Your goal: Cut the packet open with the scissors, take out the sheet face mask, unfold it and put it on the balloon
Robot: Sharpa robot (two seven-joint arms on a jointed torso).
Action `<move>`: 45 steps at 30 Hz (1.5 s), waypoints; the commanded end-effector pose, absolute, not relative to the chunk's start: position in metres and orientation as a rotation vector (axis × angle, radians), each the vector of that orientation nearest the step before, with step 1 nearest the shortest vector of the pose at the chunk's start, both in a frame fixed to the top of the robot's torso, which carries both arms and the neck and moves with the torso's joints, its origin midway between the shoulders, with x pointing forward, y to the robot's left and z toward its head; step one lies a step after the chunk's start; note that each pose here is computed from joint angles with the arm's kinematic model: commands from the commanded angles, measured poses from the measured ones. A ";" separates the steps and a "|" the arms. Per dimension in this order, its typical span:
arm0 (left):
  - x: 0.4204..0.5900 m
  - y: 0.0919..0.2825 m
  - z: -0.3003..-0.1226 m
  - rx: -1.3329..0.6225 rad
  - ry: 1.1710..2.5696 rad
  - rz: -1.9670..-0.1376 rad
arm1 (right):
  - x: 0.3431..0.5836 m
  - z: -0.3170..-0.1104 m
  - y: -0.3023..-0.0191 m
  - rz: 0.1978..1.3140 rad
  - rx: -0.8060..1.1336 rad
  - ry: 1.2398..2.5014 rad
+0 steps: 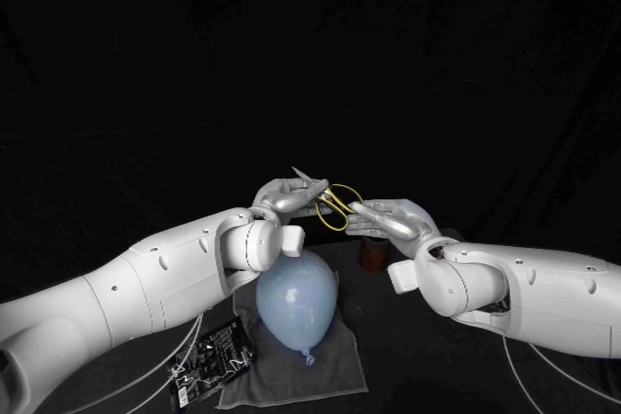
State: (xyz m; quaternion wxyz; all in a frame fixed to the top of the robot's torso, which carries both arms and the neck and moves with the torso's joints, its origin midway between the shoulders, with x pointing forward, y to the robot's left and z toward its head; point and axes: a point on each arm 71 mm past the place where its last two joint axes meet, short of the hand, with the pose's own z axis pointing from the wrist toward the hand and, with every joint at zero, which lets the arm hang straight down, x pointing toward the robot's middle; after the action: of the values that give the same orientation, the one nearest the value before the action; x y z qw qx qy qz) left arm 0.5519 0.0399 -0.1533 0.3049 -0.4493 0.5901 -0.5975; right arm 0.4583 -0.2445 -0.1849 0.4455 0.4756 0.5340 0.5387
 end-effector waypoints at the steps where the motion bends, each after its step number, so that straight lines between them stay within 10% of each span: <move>1: 0.551 0.038 -0.151 -1.162 1.563 -1.606 | 0.460 -0.180 -0.244 1.345 1.165 1.278; 45: 0.560 0.064 -0.154 -1.025 1.597 -1.506 | 0.483 -0.153 -0.282 1.213 1.181 1.144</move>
State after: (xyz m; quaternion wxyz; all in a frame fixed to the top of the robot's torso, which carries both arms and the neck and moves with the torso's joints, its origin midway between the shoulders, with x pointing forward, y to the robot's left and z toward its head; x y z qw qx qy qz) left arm 0.5580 0.0608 -0.1540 0.3456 -0.3991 0.6128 -0.5881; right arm 0.4813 -0.2791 -0.1567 0.5136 0.4980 0.4837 0.5043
